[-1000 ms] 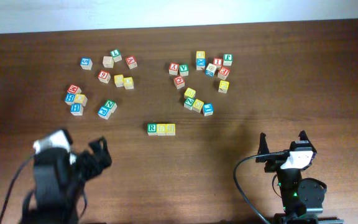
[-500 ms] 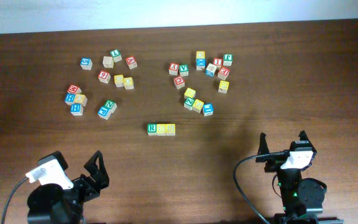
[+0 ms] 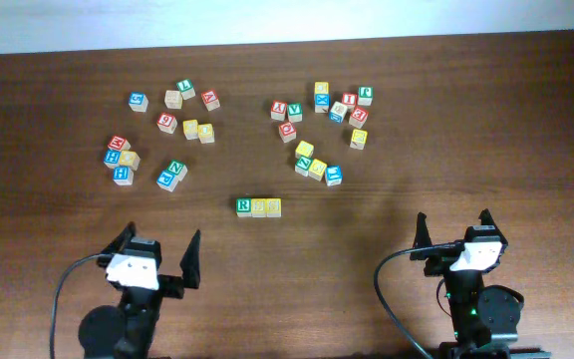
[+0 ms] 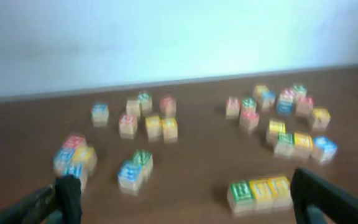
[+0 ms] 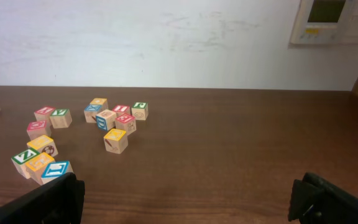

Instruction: Spell out RSS

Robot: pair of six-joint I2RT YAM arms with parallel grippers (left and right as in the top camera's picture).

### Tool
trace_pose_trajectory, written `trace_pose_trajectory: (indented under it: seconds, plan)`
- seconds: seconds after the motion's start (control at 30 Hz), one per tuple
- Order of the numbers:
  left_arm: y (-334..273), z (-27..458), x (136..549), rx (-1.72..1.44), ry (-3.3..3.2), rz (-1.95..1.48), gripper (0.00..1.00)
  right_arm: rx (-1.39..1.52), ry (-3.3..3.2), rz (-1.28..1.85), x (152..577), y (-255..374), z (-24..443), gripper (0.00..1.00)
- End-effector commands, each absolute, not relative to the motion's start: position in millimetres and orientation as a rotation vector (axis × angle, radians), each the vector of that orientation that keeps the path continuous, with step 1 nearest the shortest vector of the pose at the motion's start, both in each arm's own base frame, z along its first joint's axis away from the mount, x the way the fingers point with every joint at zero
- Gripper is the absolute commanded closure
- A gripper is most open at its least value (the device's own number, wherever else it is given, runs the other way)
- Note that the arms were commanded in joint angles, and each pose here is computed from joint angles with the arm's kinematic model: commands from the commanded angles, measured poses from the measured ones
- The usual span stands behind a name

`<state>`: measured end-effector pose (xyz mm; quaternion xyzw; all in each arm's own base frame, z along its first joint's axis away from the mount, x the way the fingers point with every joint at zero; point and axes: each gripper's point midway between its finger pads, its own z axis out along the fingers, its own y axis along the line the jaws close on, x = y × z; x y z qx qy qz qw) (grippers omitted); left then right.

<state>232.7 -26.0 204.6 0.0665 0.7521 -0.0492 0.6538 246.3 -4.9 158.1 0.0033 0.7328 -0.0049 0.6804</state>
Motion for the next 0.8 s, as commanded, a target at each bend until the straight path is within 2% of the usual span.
trace_pose_trajectory:
  seconds: [0.0, 0.27, 0.63, 0.77]
  plan:
    - [-31, 211, 237, 0.213, 1.592, -0.088, 0.01, -0.006, 1.647, -0.007, 246, -3, 156, 0.02]
    - [-22, 220, 245, 0.176, 1.444, -0.029, 0.01, -0.006, 1.647, -0.007, 246, -3, 156, 0.02]
    - [-16, 203, 244, 0.146, 1.454, -0.008, 0.01, -0.006, 1.647, -0.007, 246, -3, 156, 0.01]
    - [-16, 172, 246, 0.144, 1.581, -0.02, 0.01, -0.006, 1.647, -0.007, 246, -3, 156, 0.02]
